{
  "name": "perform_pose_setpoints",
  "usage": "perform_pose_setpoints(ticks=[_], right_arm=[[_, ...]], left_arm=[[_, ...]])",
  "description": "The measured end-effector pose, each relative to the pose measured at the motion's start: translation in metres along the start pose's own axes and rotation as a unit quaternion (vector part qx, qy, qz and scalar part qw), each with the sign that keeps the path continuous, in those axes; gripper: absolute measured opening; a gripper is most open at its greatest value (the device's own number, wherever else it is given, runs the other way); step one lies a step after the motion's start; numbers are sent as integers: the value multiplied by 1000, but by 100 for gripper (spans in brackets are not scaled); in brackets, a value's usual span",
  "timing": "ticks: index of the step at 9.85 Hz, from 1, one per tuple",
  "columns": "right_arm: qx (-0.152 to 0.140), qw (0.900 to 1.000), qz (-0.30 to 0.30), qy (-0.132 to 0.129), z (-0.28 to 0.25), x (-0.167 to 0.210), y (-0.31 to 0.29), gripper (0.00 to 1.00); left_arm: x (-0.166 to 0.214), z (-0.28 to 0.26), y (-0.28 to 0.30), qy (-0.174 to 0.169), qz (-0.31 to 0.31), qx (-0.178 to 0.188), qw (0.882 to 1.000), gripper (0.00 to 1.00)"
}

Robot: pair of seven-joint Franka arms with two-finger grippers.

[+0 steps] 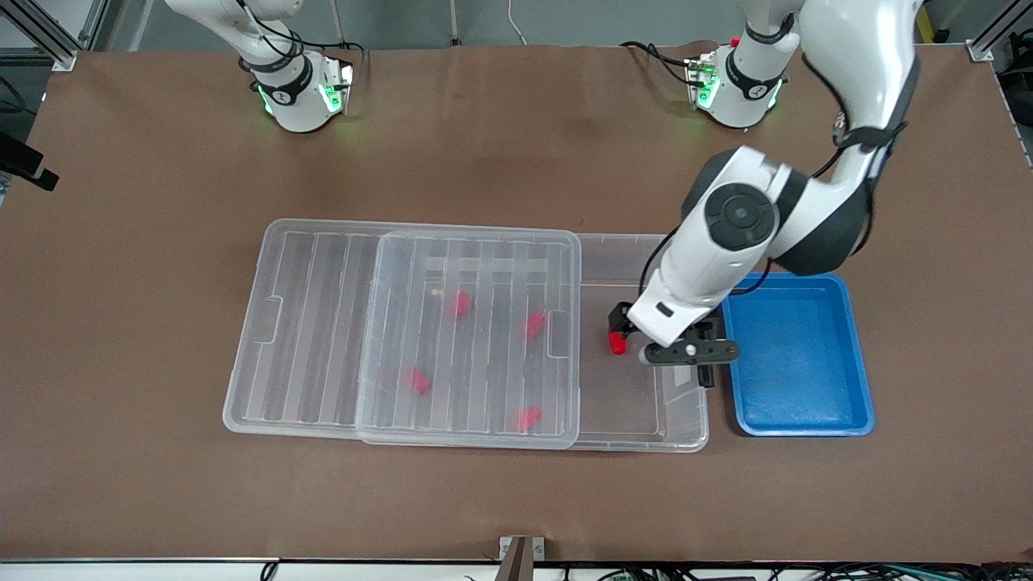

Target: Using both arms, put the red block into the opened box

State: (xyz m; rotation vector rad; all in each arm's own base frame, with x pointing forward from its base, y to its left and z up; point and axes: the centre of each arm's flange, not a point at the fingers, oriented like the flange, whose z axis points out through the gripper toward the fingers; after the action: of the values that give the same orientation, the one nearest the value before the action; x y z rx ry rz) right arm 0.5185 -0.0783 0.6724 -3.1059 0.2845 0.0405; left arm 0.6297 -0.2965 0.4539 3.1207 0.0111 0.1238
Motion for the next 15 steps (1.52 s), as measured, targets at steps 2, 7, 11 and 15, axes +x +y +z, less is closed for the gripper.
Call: perform_pose_setpoints(ticks=[2, 7, 11, 15], right_arm=[[0, 1000, -1, 0, 0, 0, -1, 100], [-1, 999, -35, -9, 18, 13, -3, 83], [20, 994, -105, -35, 141, 72, -27, 21], [37, 985, -164, -46, 274, 104, -40, 1]], left_arm=[[16, -54, -55, 17, -5, 10, 1000, 100], [-15, -179, -149, 24, -9, 54, 998, 100], [-46, -231, -171, 20, 26, 43, 999, 100], [-61, -234, -212, -26, 13, 27, 999, 100]])
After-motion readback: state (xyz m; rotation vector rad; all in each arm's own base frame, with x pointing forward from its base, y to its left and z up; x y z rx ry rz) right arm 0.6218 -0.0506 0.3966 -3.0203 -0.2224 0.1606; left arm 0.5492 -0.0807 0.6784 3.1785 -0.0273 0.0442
